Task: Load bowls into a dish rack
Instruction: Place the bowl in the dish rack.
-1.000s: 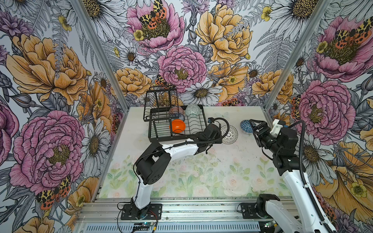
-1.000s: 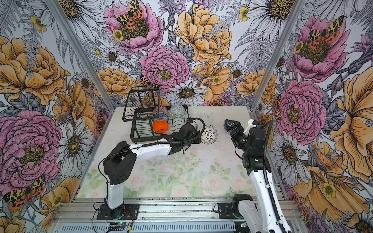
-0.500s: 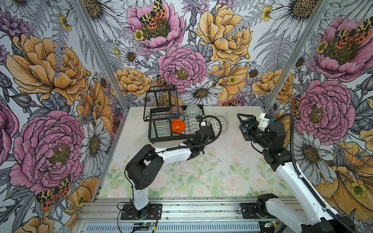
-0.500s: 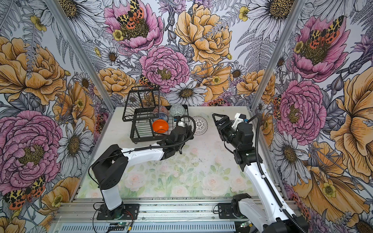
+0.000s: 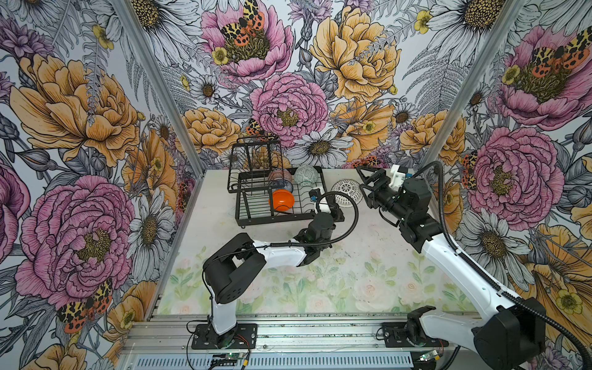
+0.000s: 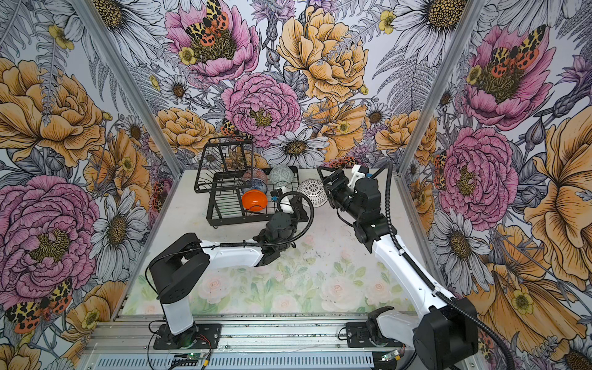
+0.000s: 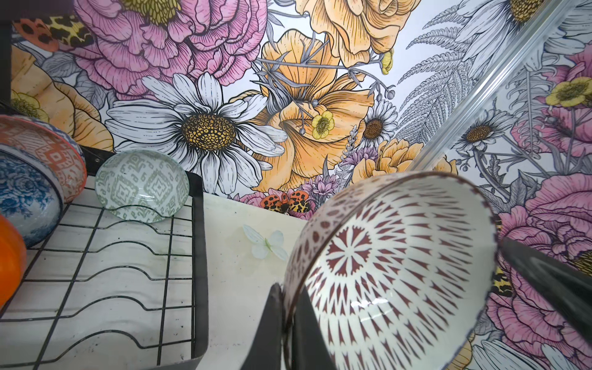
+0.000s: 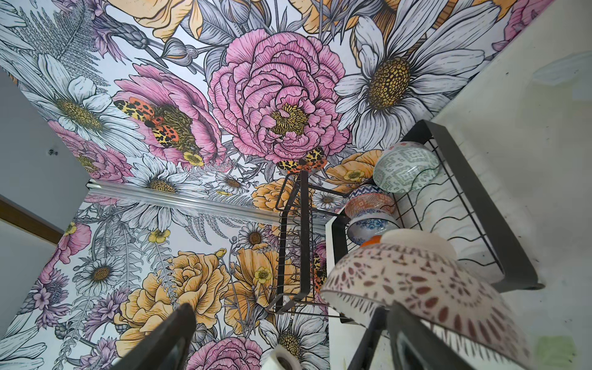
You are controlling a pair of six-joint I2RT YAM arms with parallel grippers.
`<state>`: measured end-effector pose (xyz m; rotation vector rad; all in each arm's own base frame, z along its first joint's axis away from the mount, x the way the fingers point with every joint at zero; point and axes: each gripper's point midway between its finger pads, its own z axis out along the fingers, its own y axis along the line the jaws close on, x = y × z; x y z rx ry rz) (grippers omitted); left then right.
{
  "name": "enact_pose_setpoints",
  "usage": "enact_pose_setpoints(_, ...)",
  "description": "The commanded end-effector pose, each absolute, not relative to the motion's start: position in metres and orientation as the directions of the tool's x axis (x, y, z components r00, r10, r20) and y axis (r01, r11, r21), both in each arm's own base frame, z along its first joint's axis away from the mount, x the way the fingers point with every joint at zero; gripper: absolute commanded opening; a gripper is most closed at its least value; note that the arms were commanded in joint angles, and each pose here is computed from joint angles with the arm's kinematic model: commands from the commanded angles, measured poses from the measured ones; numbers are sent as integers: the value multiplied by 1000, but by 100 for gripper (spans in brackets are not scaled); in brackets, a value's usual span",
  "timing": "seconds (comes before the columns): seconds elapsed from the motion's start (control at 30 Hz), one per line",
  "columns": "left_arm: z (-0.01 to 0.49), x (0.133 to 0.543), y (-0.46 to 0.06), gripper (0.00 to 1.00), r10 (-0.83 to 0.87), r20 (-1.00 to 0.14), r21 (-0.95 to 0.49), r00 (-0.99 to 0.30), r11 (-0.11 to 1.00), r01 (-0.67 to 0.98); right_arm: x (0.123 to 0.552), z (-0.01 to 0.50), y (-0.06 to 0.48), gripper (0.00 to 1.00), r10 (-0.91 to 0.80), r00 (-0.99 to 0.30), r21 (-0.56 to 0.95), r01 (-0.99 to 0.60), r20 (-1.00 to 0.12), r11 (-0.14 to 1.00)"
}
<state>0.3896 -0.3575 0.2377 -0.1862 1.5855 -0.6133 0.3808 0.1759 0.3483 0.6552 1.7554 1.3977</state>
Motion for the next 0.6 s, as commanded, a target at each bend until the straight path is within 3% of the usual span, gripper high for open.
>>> enact_pose_setpoints(0.0,267,389,-347,0,-551,-834,-535,-11,804,261,387,373,178,93,810,-526,965,-120,-259,231)
enact_pose_setpoints(0.57,253,393,-338,0,-538,-842,-519,19,820,241,399,376,196,84,800,-561,977,-116,-213,179)
